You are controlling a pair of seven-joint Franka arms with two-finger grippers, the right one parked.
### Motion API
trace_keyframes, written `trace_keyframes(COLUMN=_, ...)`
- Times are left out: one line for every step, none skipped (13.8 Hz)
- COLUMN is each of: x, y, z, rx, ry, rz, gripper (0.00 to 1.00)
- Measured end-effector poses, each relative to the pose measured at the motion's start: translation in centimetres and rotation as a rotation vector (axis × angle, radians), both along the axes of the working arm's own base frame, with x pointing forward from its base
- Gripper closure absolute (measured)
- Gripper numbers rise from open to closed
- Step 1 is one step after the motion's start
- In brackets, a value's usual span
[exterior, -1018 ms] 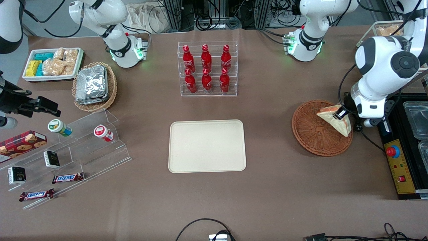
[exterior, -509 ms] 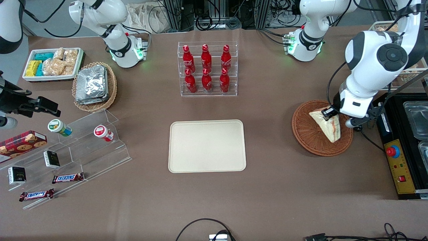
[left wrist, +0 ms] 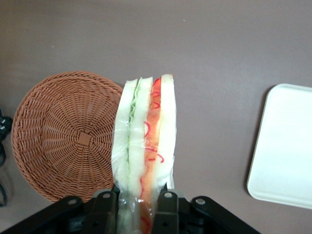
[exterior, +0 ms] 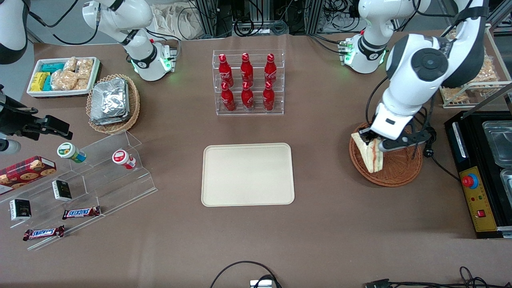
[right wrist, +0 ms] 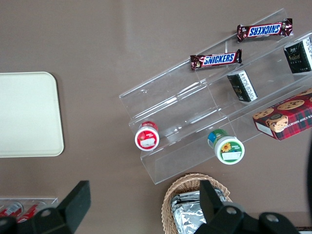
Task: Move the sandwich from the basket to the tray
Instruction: 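Lift the sandwich out of the basket with the left gripper, then carry the sandwich with the left gripper over the cream tray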
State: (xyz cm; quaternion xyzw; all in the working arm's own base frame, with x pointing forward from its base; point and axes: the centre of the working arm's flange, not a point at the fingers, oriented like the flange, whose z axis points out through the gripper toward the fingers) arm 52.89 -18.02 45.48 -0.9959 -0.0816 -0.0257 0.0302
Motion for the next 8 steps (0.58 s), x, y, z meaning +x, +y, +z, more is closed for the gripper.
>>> trace_keyframes(x=0.3, y=-1.2, z=0.0, rx=0.008, ry=0.01, rz=-0.026, gripper=0.72)
trace_keyframes(x=0.7, y=-2.2, z=0.1, rx=0.006, ry=0.015, rz=-0.046, gripper=0.72)
trace_keyframes(x=1.1, y=-3.0, z=0.1, rx=-0.001, ry=0.015, rz=-0.059, gripper=0.72)
trace_keyframes(x=1.5, y=-3.6, z=0.2, rx=-0.009, ry=0.013, rz=-0.069, gripper=0.72)
trace_keyframes(x=1.8, y=-4.1, z=0.4, rx=-0.016, ry=0.01, rz=-0.076, gripper=0.72)
trace_keyframes(x=1.9, y=-4.7, z=0.5, rx=-0.022, ry=0.007, rz=-0.085, gripper=0.72)
trace_keyframes(x=2.0, y=-5.3, z=0.7, rx=-0.022, ry=0.001, rz=-0.1, gripper=0.72)
trace_keyframes(x=2.0, y=-6.3, z=0.9, rx=-0.016, ry=-0.008, rz=-0.123, gripper=0.72)
